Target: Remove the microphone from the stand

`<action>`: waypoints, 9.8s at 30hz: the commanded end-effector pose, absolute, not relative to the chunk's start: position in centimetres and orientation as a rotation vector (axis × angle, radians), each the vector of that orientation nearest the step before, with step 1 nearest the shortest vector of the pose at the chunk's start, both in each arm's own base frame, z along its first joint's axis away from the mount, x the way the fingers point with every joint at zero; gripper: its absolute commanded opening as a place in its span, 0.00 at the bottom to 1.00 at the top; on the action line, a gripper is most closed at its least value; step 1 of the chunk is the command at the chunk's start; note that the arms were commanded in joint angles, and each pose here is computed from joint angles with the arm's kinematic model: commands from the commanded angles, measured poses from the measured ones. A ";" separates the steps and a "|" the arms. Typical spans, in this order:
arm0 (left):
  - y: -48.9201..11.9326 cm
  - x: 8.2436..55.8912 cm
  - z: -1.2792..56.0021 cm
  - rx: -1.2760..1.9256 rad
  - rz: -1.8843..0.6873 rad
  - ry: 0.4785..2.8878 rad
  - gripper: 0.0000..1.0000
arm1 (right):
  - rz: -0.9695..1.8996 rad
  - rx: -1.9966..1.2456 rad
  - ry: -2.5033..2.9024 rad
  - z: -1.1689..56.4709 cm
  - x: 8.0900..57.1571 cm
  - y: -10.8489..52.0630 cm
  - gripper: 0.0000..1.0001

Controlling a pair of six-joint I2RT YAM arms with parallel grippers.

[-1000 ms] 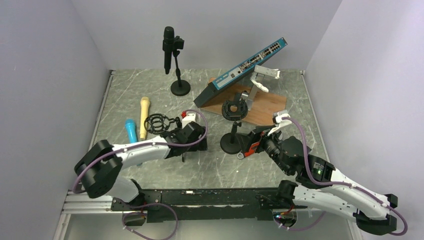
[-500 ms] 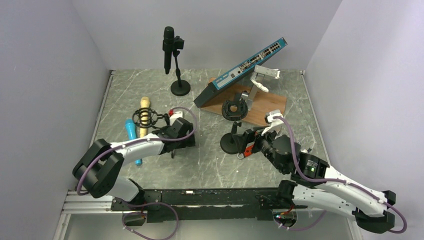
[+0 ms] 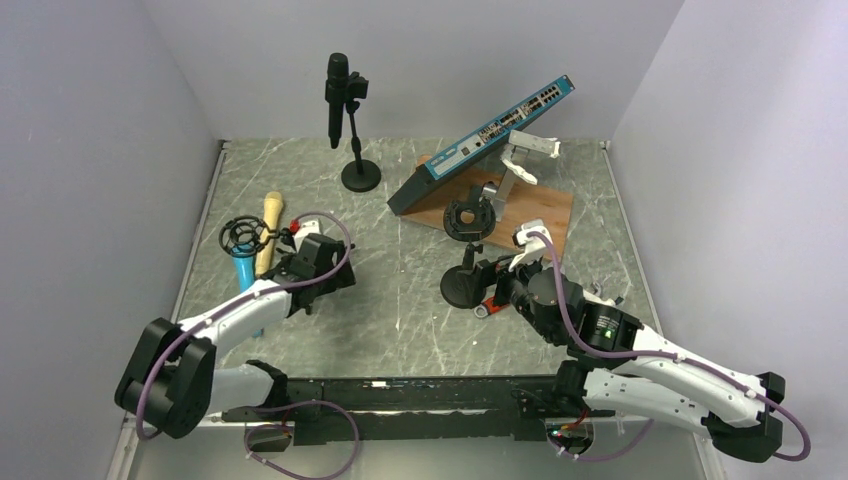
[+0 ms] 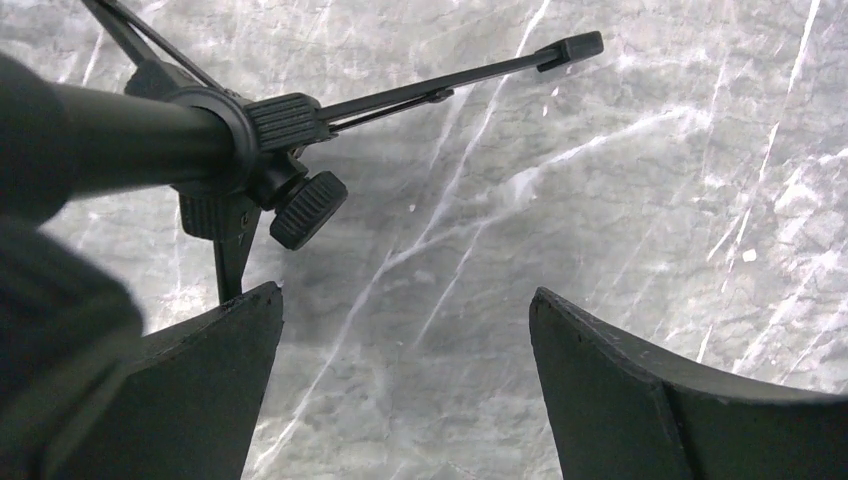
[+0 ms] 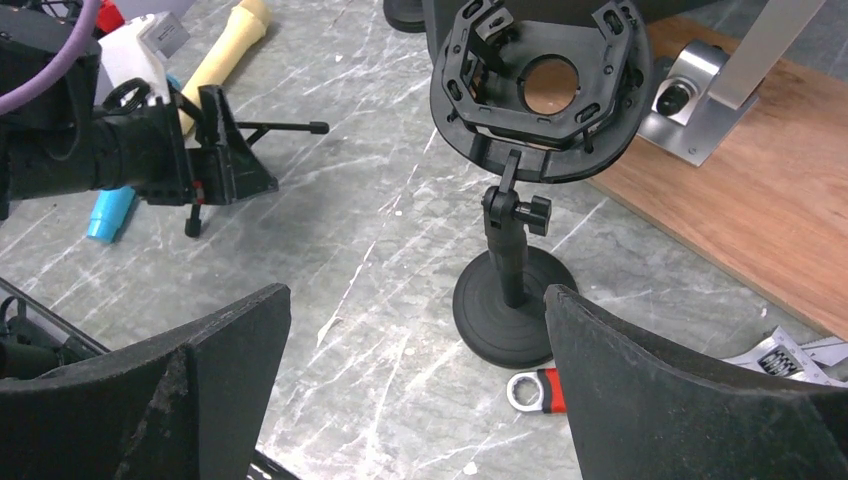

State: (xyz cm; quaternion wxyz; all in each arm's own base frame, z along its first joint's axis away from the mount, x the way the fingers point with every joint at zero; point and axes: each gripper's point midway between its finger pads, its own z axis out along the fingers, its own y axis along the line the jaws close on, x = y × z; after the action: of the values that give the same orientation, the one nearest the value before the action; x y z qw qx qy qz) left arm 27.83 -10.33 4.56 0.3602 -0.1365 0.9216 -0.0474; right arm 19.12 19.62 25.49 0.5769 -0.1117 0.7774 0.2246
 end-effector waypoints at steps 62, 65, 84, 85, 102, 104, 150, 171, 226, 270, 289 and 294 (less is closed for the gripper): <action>-13.2 59.2 41.9 0.340 -0.686 1.251 0.90 | 0.525 -0.308 1.678 32.0 20.0 19.7 1.00; -13.9 59.4 40.8 0.366 -0.695 1.280 0.93 | 0.528 -0.309 1.670 32.3 19.9 19.6 1.00; -17.0 53.7 42.9 0.184 -0.374 1.490 0.00 | 0.571 -0.308 1.660 32.8 19.2 19.3 1.00; -17.3 52.9 42.9 0.168 -0.370 1.515 0.00 | 0.579 -0.307 1.659 33.0 19.1 19.3 1.00; -21.7 38.6 40.5 -0.053 -0.400 1.724 0.00 | 0.618 -0.300 1.734 31.5 18.6 19.9 1.00; -22.8 36.9 40.9 -0.035 -0.433 1.730 0.00 | 0.613 -0.308 1.744 31.5 18.6 20.1 1.00; -21.8 20.4 40.7 0.353 -0.731 1.755 0.00 | 1.109 -0.426 1.755 33.6 17.7 34.0 0.89; -22.6 12.6 40.5 0.984 -0.853 1.441 0.00 | 1.269 -1.389 1.149 34.4 12.3 33.5 0.99; -23.8 14.5 39.2 0.861 -0.879 1.516 0.00 | 1.378 -1.368 1.110 31.6 14.5 37.3 0.00; -23.4 13.9 43.8 0.833 -0.906 1.443 0.00 | 1.323 -1.361 1.179 29.9 15.9 37.8 0.00; -11.1 10.9 63.6 0.475 -0.699 1.079 0.00 | 1.284 -1.351 1.225 28.9 16.8 38.0 0.00; -5.7 10.6 63.2 0.280 -0.615 1.079 0.00 | 1.268 -1.336 1.228 28.9 16.9 37.8 0.00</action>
State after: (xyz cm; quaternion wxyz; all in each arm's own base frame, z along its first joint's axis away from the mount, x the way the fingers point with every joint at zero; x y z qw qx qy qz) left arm 10.08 -10.66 62.31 0.7657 0.2242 0.5038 -0.3310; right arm 15.95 37.94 29.23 0.4326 -0.5424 0.4853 0.5322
